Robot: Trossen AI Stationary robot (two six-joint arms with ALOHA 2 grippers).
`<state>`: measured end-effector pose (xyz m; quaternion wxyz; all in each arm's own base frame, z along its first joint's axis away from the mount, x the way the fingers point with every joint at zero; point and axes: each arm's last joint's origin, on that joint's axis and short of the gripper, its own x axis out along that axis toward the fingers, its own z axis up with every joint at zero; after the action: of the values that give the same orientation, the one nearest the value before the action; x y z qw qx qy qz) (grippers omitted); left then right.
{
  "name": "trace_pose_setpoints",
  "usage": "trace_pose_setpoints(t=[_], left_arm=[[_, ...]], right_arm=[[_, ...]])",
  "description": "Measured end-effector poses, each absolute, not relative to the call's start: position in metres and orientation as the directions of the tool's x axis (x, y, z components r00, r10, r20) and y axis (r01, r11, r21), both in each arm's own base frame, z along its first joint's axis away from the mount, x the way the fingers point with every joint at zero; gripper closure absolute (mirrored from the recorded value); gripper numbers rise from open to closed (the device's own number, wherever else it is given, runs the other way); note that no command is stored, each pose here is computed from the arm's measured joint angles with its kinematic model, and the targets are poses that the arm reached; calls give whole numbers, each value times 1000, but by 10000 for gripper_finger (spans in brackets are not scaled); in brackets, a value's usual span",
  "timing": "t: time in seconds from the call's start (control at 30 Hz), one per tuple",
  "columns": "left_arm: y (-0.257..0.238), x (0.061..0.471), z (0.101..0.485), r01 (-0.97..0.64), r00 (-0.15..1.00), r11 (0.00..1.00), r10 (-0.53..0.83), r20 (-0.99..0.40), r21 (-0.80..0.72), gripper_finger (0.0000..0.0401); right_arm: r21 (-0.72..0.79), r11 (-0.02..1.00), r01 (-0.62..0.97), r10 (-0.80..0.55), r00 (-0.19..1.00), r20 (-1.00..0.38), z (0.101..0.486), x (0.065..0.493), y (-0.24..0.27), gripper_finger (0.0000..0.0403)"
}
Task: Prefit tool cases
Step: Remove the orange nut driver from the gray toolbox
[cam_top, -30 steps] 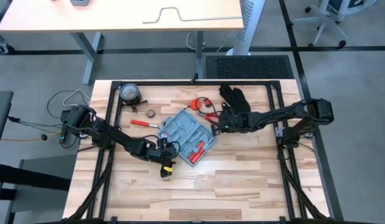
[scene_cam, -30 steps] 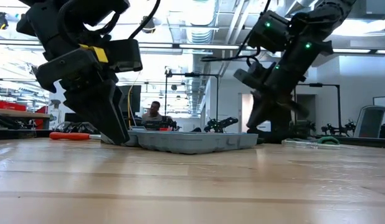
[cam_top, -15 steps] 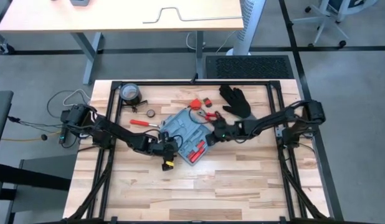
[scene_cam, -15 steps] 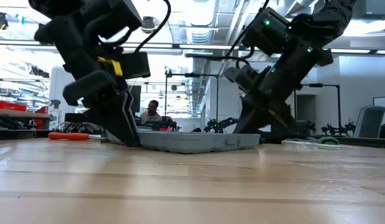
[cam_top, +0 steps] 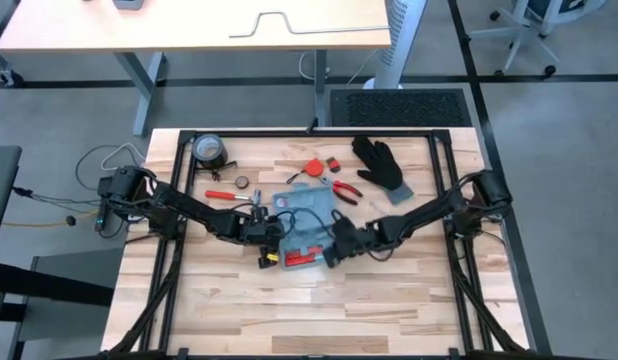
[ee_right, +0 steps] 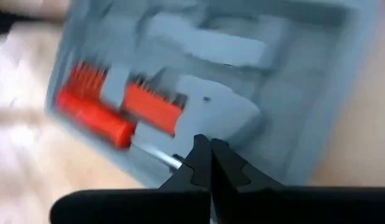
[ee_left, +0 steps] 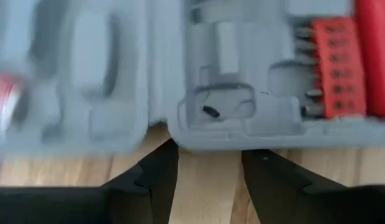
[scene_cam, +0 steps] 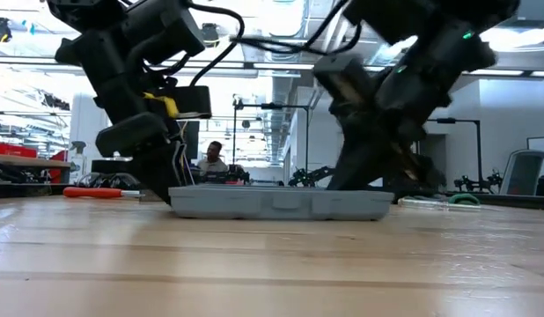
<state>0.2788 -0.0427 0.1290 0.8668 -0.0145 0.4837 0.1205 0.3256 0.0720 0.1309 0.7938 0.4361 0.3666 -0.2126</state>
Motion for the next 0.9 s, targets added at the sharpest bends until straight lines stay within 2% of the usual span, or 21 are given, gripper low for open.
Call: trace_pose_setpoints(t=[0.17, 0.27, 0.5, 0.7, 0.9], left_arm=[[-46, 280, 130, -222, 520, 971, 191, -833, 84, 233], [-47, 280, 130, -218, 518, 973, 185, -835, 80, 233], [-49, 279, 131, -175, 517, 984, 121, -847, 34, 233], [-53, 276, 133, -125, 505, 992, 91, -859, 32, 233], [-54, 276, 133, -129, 502, 991, 85, -861, 22, 233]], right_arm=[[546, 563, 621, 21, 649, -760, 135, 320, 94, 398], [545, 592, 594, 16, 667, -745, 141, 318, 98, 381], [535, 679, 503, 59, 689, -723, 158, 316, 93, 300], [506, 755, 417, 173, 619, -767, 160, 312, 82, 225], [507, 808, 299, 266, 583, -768, 158, 313, 76, 192]])
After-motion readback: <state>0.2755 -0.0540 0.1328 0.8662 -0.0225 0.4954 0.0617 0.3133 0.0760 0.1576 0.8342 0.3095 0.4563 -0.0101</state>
